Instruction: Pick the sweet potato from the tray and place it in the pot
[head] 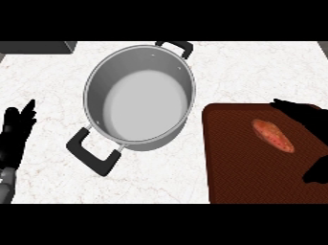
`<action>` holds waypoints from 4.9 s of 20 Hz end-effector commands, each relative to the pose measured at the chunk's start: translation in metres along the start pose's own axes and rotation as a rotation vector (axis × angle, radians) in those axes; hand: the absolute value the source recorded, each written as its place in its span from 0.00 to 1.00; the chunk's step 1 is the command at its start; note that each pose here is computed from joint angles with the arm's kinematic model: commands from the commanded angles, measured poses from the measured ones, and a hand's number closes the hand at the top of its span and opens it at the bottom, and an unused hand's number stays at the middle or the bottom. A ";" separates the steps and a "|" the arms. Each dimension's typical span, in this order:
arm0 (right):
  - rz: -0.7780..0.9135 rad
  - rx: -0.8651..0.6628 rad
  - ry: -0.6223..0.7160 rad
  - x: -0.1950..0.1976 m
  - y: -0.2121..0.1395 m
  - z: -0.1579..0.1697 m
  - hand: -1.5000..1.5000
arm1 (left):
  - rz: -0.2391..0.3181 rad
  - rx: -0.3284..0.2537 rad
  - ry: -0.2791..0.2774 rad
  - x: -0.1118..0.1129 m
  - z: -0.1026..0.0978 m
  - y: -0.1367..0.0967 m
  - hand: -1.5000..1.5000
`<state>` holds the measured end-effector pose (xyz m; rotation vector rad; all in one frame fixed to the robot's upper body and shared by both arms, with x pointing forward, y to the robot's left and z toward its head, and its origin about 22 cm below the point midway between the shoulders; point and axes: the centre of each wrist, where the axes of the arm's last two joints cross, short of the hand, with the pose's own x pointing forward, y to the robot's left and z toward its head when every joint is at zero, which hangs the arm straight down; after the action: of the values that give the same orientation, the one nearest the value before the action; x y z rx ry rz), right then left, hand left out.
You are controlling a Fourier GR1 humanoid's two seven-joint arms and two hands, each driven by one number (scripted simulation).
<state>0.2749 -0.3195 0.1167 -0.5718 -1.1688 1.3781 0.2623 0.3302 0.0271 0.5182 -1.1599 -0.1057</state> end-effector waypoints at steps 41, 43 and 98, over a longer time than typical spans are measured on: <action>0.097 -0.116 -0.058 -0.017 0.042 -0.065 1.00 | 0.001 -0.002 0.000 -0.011 0.005 0.009 0.50; 0.111 -0.140 -0.067 -0.034 0.036 -0.048 1.00 | 0.003 0.008 0.008 0.016 -0.009 0.005 0.50; -0.247 -0.623 0.302 0.318 -0.082 -0.079 1.00 | -0.013 -0.052 -0.007 0.006 -0.003 -0.003 0.50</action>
<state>0.2921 -0.0198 0.2681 -1.0596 -1.5074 0.7889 0.2780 0.3213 0.0328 0.4959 -1.1728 -0.1380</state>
